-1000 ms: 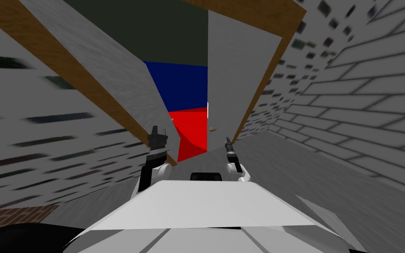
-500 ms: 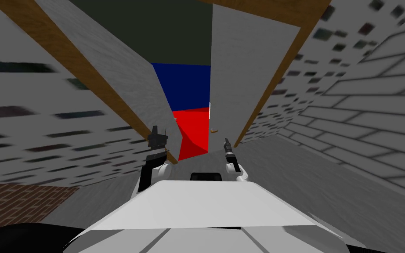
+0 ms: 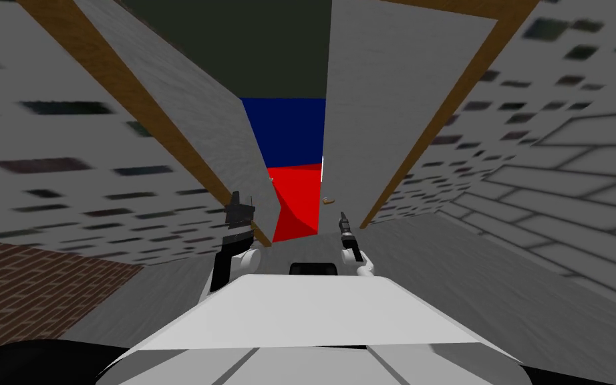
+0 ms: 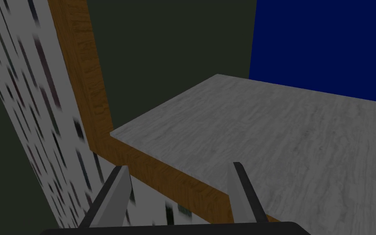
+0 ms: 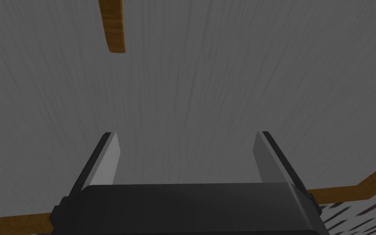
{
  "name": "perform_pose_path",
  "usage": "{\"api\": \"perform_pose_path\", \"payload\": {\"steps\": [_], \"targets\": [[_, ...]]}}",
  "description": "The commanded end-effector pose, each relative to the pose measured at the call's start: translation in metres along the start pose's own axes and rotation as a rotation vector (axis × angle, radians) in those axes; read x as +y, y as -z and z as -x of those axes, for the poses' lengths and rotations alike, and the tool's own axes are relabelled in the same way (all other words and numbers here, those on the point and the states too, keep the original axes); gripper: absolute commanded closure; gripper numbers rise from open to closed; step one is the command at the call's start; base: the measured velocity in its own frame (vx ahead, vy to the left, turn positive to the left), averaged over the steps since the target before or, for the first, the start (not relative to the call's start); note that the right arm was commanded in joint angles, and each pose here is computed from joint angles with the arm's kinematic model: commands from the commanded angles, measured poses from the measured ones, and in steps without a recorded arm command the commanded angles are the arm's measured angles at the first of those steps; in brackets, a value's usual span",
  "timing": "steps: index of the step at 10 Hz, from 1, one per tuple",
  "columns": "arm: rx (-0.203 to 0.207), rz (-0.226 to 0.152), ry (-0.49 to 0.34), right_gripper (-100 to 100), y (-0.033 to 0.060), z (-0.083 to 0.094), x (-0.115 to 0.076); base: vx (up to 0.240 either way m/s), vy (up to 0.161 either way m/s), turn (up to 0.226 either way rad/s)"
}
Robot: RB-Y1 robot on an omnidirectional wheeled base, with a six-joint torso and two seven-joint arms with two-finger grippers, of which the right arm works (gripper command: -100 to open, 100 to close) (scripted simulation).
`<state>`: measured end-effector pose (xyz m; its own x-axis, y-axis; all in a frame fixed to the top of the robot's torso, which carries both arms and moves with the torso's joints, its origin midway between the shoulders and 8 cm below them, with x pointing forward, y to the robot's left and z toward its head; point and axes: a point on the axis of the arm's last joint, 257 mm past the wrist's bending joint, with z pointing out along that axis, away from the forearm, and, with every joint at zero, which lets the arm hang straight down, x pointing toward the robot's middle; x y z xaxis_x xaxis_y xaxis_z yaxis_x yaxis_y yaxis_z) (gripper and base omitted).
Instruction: Push the door open
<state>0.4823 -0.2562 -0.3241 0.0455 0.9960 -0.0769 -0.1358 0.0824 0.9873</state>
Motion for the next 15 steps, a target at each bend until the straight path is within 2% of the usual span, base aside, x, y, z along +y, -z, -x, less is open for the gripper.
{"api": "perform_pose_path", "payload": {"steps": [1, 6, 15], "targets": [[0.001, -0.018, -0.009, -100, -0.0001, -0.002, -0.009, 0.037, -0.072, 0.171], [0.004, -0.065, -0.035, -100, 0.0026, -0.012, -0.032, 0.041, -0.091, 0.141], [0.009, -0.131, -0.073, -100, 0.009, -0.031, -0.061, 0.028, -0.071, 0.11]]}}
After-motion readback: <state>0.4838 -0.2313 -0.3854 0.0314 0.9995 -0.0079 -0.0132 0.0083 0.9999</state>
